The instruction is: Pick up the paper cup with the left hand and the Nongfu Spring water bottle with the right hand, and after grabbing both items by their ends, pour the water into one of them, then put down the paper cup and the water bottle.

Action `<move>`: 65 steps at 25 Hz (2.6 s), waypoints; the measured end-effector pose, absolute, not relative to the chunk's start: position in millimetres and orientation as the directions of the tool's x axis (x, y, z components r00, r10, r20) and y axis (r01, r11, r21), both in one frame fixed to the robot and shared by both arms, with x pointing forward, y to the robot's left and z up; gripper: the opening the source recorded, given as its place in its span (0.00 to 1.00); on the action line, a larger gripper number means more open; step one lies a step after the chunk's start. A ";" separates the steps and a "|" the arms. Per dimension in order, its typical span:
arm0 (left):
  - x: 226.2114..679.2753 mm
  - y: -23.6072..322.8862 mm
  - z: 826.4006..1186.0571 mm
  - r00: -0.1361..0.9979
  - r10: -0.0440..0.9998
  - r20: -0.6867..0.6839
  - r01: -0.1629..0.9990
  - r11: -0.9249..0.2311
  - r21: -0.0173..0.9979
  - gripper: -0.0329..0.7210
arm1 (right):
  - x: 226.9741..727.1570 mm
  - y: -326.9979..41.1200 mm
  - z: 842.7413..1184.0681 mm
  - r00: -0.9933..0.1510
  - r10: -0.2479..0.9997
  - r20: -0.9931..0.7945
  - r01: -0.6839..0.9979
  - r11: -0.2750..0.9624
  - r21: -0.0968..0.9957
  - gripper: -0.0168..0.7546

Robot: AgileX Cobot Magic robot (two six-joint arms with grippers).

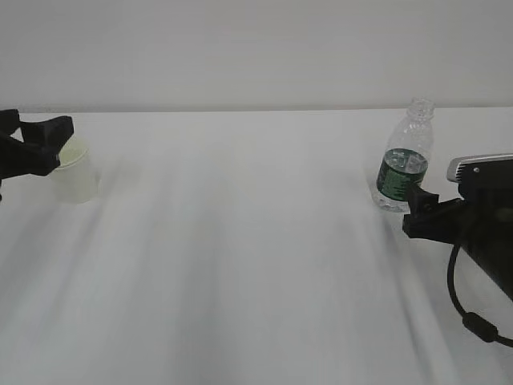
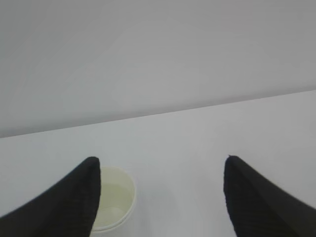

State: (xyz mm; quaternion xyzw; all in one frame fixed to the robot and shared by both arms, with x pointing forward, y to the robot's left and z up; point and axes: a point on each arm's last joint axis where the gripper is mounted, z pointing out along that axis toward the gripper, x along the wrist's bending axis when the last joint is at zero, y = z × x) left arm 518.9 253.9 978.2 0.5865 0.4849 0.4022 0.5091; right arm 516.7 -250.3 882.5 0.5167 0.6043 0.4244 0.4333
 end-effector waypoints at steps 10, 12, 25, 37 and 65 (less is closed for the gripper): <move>489.8 259.5 1025.3 0.198 0.980 0.013 0.110 -0.036 0.993 0.78 | 497.6 -254.0 907.3 -0.089 0.994 -0.064 0.201 0.081 0.976 0.79; 483.3 260.7 1033.2 0.195 0.981 0.017 0.100 -0.037 0.994 0.78 | 493.4 -254.9 912.3 -0.088 0.994 -0.063 0.188 0.078 0.979 0.79; 436.0 269.3 1078.5 0.178 0.983 0.034 0.026 -0.040 0.999 0.76 | 479.2 -256.5 952.7 -0.099 0.994 -0.038 0.107 0.049 0.993 0.79; 397.0 276.1 1099.0 0.166 0.984 0.066 -0.010 -0.065 0.998 0.76 | 457.1 -259.3 991.5 -0.124 0.990 -0.070 0.083 0.081 0.993 0.79; 318.3 292.1 1107.9 0.122 0.991 0.063 0.019 -0.066 0.998 0.75 | 381.8 -269.9 1045.2 -0.192 0.972 -0.133 0.048 0.145 0.988 0.79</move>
